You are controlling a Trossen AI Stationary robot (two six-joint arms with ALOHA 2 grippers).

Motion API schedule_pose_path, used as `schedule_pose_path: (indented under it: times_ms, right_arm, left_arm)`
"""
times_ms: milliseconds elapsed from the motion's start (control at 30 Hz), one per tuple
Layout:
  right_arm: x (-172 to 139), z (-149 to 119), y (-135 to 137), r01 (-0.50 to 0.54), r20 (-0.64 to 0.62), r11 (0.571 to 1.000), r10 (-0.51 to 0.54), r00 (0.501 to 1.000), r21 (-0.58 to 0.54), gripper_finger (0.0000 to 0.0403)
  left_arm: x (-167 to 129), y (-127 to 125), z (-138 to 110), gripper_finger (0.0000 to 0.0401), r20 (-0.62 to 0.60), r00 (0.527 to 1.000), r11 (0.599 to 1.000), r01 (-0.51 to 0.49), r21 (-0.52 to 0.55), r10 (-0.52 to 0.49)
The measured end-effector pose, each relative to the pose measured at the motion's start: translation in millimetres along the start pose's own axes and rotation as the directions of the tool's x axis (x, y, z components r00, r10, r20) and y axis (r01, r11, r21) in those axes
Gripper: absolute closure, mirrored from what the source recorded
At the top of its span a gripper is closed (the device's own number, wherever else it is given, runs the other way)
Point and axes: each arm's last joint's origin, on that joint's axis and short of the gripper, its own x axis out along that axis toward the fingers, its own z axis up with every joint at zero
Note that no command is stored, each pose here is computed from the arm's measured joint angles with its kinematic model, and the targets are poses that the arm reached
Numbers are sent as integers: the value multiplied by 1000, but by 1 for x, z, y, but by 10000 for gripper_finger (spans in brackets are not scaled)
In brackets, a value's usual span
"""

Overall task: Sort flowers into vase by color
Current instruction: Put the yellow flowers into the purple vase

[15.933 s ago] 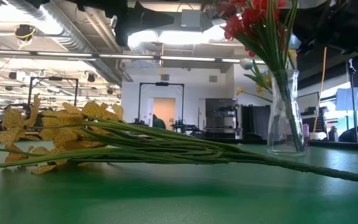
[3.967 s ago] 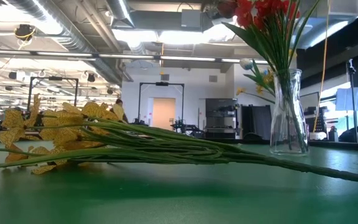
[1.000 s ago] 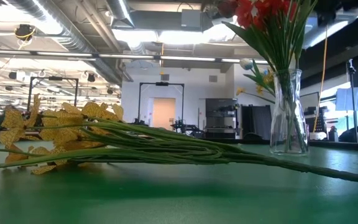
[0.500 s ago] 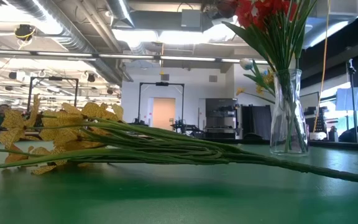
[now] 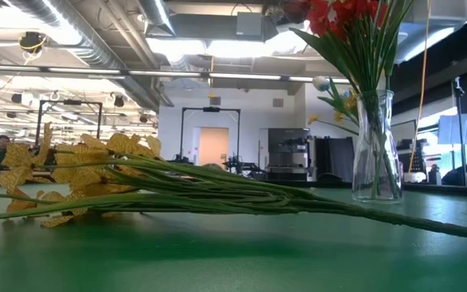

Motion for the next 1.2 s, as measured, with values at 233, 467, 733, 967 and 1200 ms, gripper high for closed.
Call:
schedule_pose_path:
  times_ms: [233,467,733,967,1200]
  right_arm:
    - [3,28,3,11,-40,1000,-12,999,-23,262]
    - [17,59,22,31,-76,995,-38,996,-95,262]
    - [63,49,86,2,-252,980,-53,966,-197,262]
    - [84,30,128,34,-318,996,-57,946,-78,262]
    - [130,-9,157,89,-452,996,-93,887,-29,262]
  left_arm:
    - [1,-1,-7,262,-17,1000,1000,-18,-6,18]
    - [1,-1,-7,262,-14,1000,1000,-19,-4,19]
    - [1,-1,-7,262,-14,1000,1000,-23,-3,23]
    - [1,-1,-7,262,-11,999,999,-34,-3,34]
    - [2,2,-7,262,-8,998,998,-55,-11,55]
